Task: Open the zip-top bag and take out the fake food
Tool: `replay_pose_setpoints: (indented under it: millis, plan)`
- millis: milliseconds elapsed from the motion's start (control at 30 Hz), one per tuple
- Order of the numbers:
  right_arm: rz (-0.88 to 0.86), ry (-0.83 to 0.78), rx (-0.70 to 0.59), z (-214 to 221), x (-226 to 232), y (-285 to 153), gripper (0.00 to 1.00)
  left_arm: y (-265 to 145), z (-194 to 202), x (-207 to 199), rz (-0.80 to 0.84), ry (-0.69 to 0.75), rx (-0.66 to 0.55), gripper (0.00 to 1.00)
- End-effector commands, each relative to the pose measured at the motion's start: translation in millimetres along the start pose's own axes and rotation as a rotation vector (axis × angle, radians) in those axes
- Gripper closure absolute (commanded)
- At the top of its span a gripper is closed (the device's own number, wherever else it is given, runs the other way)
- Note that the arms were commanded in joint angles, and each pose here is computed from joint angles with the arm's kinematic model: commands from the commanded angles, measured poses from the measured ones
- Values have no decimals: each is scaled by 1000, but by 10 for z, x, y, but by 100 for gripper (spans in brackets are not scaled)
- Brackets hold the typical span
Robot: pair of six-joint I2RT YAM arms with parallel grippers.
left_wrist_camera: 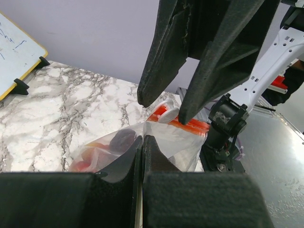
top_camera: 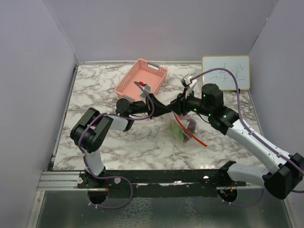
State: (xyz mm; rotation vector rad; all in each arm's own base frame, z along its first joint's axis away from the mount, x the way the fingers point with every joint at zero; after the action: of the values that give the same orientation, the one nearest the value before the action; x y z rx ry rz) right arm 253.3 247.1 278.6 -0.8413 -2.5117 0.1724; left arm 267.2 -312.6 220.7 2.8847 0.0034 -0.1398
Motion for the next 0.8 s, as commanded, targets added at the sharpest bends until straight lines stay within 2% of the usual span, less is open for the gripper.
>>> replay_pose_setpoints:
  millis: [0,233,367,433,533,767]
  plan:
    - [25,-8,-24,-27,-44,51,70,41,-397,-96,51,201,-138,100]
    - [77,-17,-16,2,-135,45,71,49,-443,-107,52,212,-147,100]
    - [110,-21,-35,-40,-167,12,79,42,-465,-125,56,215,-147,100]
    - [133,-29,-43,-78,-186,-16,89,34,-484,-142,59,215,-148,100]
    - [136,-44,-45,-126,-171,-42,98,20,-534,-182,56,231,-157,100]
    - [63,-31,-31,-86,-66,-37,99,-1,-632,-155,24,254,-183,100]
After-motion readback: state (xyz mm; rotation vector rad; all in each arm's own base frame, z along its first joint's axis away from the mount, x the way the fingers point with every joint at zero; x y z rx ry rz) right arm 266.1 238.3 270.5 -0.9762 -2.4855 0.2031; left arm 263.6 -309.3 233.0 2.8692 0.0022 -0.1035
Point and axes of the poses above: each gripper's point midway between its finger pads, its own y axis out along the fingers, its own x axis along the line the jaws close on, z = x × y, the point moved 3 cm from there along -y, back along the fingers, and after that the axes turned 14 degrees about y, right-handed, at the moved point
